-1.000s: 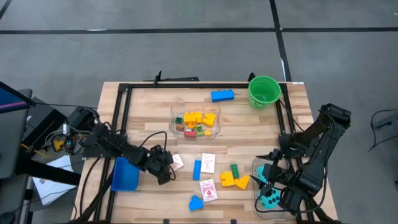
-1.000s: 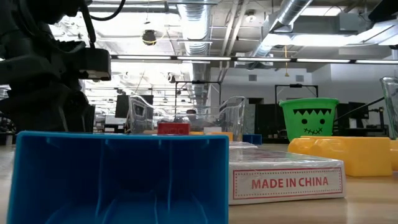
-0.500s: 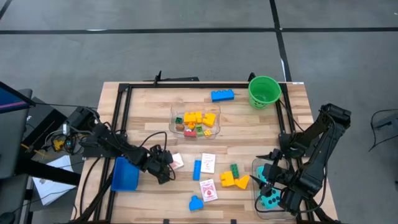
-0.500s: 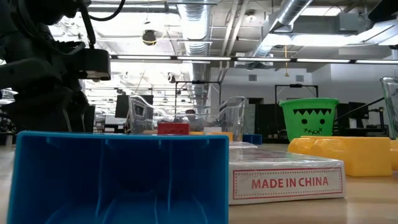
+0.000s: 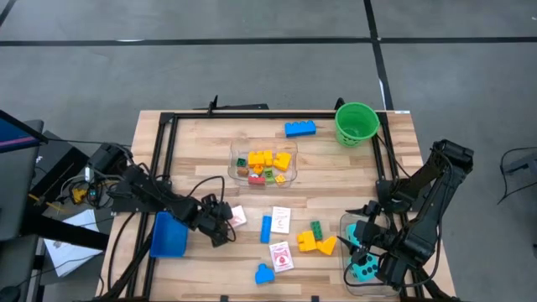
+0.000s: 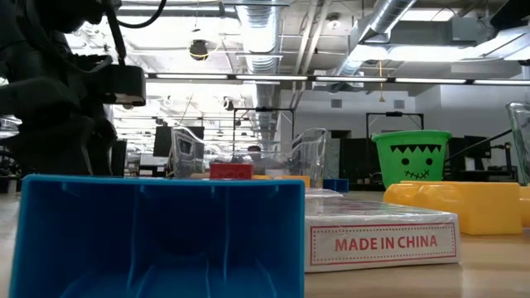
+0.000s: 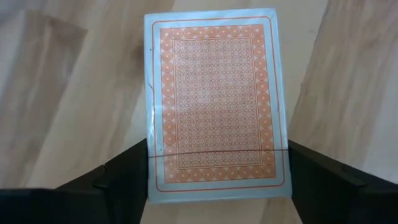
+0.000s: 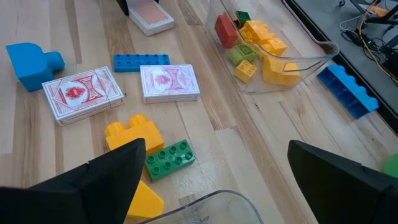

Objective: Pick & Place Toys
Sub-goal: Put the orange playing card box into the blue bin

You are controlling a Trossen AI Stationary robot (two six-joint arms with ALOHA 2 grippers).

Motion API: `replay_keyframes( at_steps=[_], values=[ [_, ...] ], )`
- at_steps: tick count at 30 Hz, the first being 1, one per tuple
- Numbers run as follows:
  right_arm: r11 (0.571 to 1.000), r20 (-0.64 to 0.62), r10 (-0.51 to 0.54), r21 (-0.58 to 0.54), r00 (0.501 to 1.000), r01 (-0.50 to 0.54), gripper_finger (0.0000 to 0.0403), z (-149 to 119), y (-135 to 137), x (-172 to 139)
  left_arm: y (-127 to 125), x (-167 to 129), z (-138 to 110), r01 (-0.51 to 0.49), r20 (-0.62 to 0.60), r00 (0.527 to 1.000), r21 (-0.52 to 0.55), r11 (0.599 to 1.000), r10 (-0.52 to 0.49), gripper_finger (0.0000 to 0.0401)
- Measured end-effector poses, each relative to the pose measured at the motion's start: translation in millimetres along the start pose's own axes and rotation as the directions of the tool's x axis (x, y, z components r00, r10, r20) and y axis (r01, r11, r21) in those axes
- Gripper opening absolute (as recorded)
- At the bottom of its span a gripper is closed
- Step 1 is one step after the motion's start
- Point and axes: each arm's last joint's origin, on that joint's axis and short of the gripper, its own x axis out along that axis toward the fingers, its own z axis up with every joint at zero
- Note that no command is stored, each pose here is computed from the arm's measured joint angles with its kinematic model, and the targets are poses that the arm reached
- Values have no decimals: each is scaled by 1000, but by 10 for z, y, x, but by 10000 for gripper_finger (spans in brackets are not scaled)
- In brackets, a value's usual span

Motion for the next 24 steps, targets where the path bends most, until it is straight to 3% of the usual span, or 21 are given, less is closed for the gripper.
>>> replay_keyframes(
  at_steps=[9,13,19,24],
  values=[
    [1000,0,-1,-1,1000,1,384,1,-1,-1,90,-466,156,121,142,982,22,992,-123,303],
    [1000,0,-2,-3,1000,2,384,1,-3,-1,205,-666,140,131,146,980,20,991,-132,303],
    [1000,2,-5,-7,1000,5,384,2,-7,0,346,-897,0,303,-65,953,113,946,-297,303],
    [1000,3,-18,-17,1000,18,384,21,-17,28,489,-1117,-102,416,-163,899,21,909,-407,303]
  ],
)
